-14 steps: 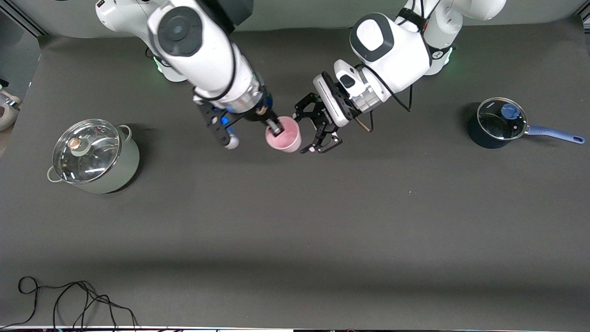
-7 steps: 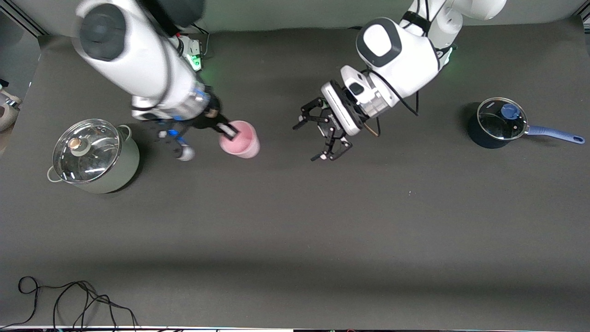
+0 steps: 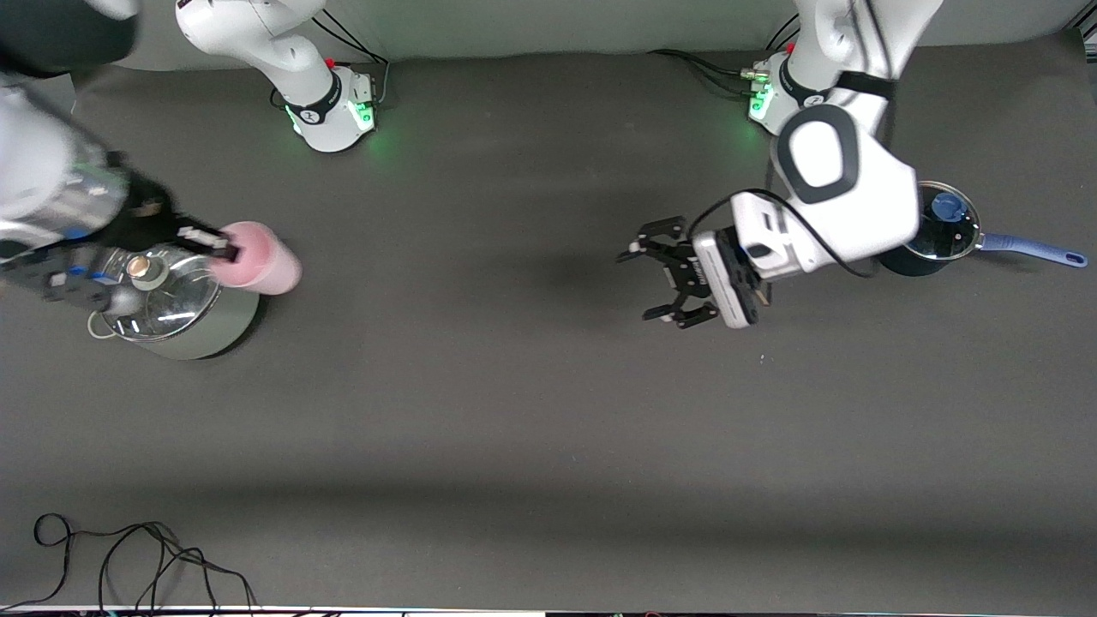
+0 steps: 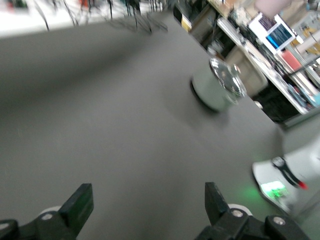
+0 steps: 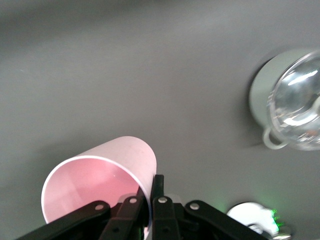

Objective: Transfer pink cup from left to right arm
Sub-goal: 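Open the left gripper and withdraw it while the right gripper pulls cup, then lower the cup beside the steel pot and open the right gripper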

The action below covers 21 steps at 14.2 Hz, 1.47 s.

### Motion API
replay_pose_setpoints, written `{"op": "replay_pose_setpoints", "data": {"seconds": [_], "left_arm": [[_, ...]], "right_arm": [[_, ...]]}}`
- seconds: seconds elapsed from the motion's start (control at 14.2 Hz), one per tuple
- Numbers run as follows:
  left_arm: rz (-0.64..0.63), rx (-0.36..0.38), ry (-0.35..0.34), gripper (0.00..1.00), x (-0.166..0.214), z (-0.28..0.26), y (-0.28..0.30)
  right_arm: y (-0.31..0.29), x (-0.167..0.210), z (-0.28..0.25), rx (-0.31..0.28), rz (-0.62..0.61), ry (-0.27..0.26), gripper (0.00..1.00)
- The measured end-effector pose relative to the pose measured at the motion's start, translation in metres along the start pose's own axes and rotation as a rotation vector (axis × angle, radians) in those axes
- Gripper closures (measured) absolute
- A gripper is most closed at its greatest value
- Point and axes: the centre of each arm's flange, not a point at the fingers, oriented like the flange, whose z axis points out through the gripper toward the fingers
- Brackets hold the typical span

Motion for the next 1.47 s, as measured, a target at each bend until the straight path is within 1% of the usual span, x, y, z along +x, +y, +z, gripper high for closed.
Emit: {"op": "replay_pose_setpoints", "data": {"seconds": [0.07,0.14,0.21,0.28,0.42,0.49,0.77,0.84,0.98,1.19,1.33,1.4,1.47], "left_arm": [[-0.045,-0.024,-0.085,0.0,-0.003,-0.014,-0.005],[-0.089,-0.028,-0.173,0.0,-0.007,-0.031,-0.009],[-0.131,-0.008,-0.257,0.0,-0.011,-0.048,-0.014],[-0.173,0.027,-0.333,0.0,-0.014,-0.065,-0.02],[-0.24,0.107,-0.466,0.0,-0.017,-0.101,-0.025],[-0.262,0.151,-0.518,0.0,-0.015,-0.122,-0.026],[-0.367,0.322,-0.667,0.0,-0.01,-0.191,-0.022],[-0.421,0.368,-0.693,0.0,-0.011,-0.205,-0.02],[-0.555,0.472,-0.708,0.0,-0.012,-0.227,-0.018],[-0.734,0.609,-0.66,0.0,-0.014,-0.261,-0.025],[-0.763,0.711,-0.663,0.0,-0.014,-0.275,-0.027],[-0.756,0.753,-0.658,0.0,-0.011,-0.277,-0.028],[-0.745,0.781,-0.637,0.0,-0.007,-0.278,-0.028]], "right_arm": [[0.024,0.009,0.003,-0.002,-0.024,-0.008,0.95],[0.043,0.017,0.007,-0.003,-0.04,-0.018,0.95],[0.059,0.022,0.013,-0.003,-0.05,-0.028,0.95],[0.071,0.028,0.021,0.001,-0.055,-0.033,0.95],[0.088,0.039,0.044,0.011,-0.054,-0.027,0.95],[0.094,0.044,0.059,0.006,-0.053,-0.02,0.95],[0.116,0.06,0.149,0.002,-0.035,0.005,0.95],[0.119,0.061,0.172,0.002,-0.03,0.012,0.95],[0.121,0.06,0.217,-0.001,-0.028,0.034,0.95],[0.12,0.051,0.276,-0.008,-0.034,0.081,0.95],[0.121,0.043,0.309,-0.017,-0.04,0.116,0.95],[0.121,0.039,0.323,-0.024,-0.044,0.124,0.95],[0.122,0.037,0.334,-0.033,-0.049,0.127,0.95]]}}
